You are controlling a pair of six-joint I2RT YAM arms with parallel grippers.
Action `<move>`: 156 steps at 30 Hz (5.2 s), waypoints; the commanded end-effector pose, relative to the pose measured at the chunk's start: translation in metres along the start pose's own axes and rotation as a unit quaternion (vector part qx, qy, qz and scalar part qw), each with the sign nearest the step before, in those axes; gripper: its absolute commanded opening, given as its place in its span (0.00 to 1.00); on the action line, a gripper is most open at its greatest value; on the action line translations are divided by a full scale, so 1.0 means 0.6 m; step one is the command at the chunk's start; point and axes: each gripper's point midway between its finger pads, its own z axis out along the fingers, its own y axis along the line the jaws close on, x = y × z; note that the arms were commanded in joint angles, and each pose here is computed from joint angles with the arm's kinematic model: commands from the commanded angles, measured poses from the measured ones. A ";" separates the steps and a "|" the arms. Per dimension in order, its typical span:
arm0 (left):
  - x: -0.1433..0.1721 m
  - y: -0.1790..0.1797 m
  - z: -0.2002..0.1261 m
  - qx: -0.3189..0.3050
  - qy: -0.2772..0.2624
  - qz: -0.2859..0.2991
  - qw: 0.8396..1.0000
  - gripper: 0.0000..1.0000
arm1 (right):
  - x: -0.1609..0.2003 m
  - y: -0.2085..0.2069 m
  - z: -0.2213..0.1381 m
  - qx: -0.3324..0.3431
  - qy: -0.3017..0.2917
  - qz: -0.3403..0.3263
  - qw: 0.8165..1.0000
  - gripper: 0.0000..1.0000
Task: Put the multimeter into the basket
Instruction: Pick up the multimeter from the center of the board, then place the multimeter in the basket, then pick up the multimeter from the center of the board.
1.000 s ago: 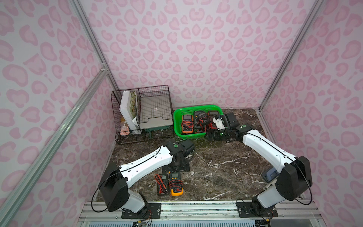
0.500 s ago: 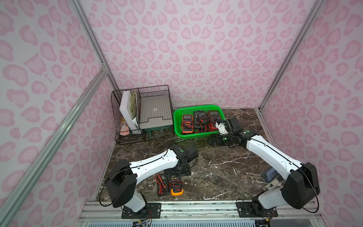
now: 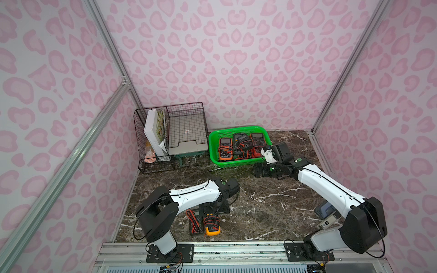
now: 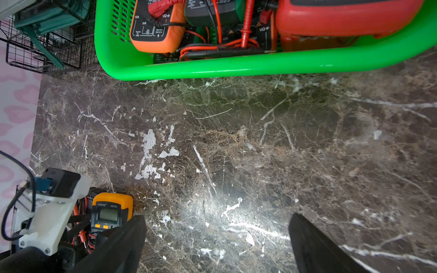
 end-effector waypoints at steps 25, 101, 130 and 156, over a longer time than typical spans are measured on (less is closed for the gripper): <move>-0.054 -0.039 -0.118 0.037 -0.055 0.045 0.997 0.00 | -0.038 -0.060 -0.016 0.037 -0.028 0.048 0.998 0.99; -0.595 -0.174 -0.215 0.185 -0.269 0.046 0.944 0.96 | -0.039 0.012 -0.012 0.002 -0.048 0.016 0.999 0.99; -0.353 -0.048 -0.297 0.202 -0.217 0.015 0.955 0.99 | -0.017 -0.004 -0.050 0.021 -0.074 0.000 0.997 0.99; -0.022 0.181 -0.113 0.104 -0.080 -0.098 0.986 0.99 | 0.023 -0.013 -0.061 0.013 -0.078 0.015 0.997 0.99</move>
